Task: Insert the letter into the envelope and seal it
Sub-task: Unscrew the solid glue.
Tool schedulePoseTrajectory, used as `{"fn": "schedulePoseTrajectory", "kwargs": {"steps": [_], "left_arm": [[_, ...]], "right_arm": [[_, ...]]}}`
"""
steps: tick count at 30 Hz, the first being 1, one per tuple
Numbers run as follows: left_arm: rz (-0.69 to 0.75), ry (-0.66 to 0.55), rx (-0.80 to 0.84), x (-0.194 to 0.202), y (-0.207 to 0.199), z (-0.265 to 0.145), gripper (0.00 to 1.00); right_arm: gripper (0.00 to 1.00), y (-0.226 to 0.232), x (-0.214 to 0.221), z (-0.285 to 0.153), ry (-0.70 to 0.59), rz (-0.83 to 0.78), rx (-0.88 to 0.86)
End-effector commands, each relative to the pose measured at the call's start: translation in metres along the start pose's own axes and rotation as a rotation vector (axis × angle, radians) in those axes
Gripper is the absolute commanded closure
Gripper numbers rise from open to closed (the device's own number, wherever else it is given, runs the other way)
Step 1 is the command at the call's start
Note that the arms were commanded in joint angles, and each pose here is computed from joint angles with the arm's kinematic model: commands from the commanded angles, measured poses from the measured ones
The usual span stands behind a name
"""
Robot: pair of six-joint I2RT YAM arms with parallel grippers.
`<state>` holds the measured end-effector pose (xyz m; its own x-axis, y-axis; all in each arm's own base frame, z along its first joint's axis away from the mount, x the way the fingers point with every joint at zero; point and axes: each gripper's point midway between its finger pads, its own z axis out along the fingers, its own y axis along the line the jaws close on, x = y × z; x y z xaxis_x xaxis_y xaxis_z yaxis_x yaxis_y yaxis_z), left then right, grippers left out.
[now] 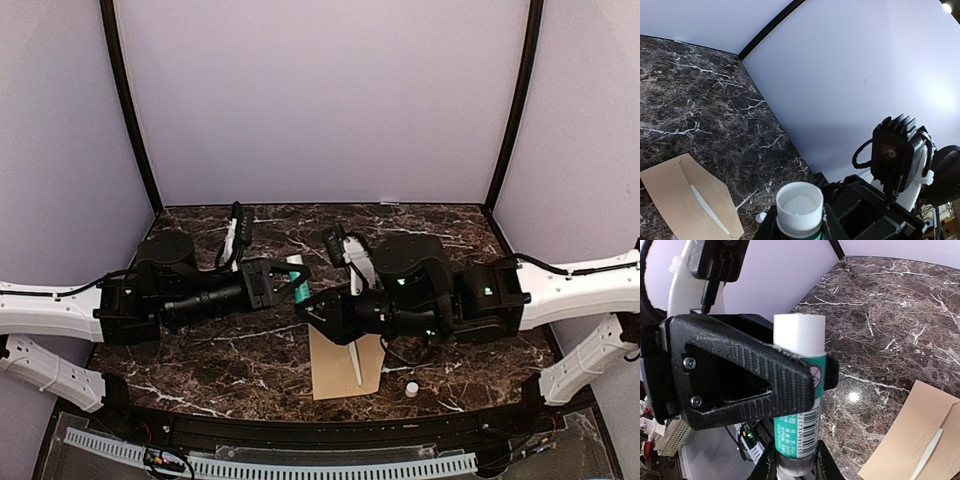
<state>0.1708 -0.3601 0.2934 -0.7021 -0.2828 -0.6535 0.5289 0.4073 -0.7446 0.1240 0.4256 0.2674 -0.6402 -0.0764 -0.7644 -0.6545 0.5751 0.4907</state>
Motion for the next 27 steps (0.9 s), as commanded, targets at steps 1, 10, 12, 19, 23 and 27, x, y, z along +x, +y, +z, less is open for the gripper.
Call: {"fn": "schedulePoseTrajectory", "kwargs": {"steps": [1,10,12,19,23,27], "left_arm": [[0.001,-0.003,0.154,-0.006,-0.032,-0.014,1.0],[0.062,0.027,0.42,0.002,-0.073,-0.032,1.0],[0.064,0.026,0.439,0.002,-0.076,-0.035,1.0],[-0.04,-0.058,0.027,-0.016,-0.007,-0.024,1.0],[-0.044,-0.064,-0.188,-0.017,0.028,-0.028,1.0],[-0.048,-0.047,-0.237,-0.014,0.036,-0.027,1.0]], "right_arm": [[0.79,0.009,-0.027,-0.027,-0.119,0.053,-0.097],[0.86,0.051,-0.037,-0.071,-0.194,0.096,-0.488],[0.85,0.052,-0.038,-0.075,-0.2,0.103,-0.502],[0.59,0.017,-0.026,-0.048,-0.129,0.088,-0.218],[0.46,0.002,-0.008,-0.026,-0.054,0.025,-0.039],[0.43,0.005,0.004,-0.007,-0.009,-0.034,0.028]]}}
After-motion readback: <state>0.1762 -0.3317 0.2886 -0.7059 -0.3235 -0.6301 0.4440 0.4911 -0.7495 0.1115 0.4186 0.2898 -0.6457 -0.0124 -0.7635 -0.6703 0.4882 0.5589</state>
